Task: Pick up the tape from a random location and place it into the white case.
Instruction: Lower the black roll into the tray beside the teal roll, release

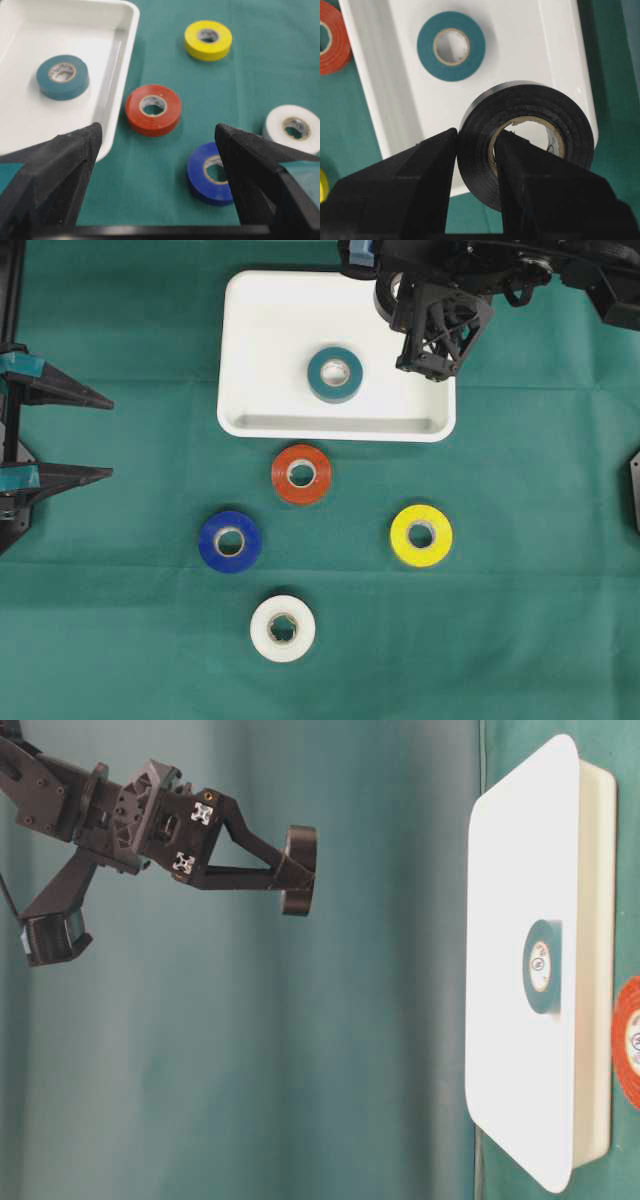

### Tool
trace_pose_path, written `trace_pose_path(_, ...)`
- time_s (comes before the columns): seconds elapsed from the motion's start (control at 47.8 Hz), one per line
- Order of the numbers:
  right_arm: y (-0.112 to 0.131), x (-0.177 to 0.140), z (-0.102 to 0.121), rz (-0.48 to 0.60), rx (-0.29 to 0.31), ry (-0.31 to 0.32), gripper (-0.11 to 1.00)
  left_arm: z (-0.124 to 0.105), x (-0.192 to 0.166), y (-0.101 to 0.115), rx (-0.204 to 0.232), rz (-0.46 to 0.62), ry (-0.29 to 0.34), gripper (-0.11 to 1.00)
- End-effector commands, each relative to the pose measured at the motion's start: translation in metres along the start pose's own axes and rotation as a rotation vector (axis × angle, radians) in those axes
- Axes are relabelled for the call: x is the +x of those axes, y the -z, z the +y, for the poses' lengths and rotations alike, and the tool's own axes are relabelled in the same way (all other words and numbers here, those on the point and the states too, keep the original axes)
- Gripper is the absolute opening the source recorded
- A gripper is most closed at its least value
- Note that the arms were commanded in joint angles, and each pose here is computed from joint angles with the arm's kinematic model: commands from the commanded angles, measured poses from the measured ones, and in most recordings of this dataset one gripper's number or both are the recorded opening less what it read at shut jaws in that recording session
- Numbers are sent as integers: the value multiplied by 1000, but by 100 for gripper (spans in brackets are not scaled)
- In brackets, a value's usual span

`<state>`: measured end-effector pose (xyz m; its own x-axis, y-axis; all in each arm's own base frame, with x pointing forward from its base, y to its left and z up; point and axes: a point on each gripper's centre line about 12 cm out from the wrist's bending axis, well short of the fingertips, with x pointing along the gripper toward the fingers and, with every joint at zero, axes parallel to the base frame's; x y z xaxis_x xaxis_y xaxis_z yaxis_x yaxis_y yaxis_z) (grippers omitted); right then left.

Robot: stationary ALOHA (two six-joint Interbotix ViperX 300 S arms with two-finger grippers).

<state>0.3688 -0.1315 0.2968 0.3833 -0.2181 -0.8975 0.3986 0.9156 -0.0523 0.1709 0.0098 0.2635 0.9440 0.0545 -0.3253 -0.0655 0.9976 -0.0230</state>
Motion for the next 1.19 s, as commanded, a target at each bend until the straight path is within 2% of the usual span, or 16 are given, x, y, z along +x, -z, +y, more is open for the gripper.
trace_pose_path(0.0,-4,-9,-1,-31,2,-1,27,0,1,-4,2,-6,0,91)
trace_pose_path(0.691,3,3,0,-31,-2,-2,27,0,1,-3,2,-3,0,91)
trace_pose_path(0.858,10,22,2,-29,-2,-7,27,0,1,-3,0,-5,0,91)
trace_pose_path(1.172,34,86,8,5,-9,-18,27,0,1,-3,-1,-5,1,91)
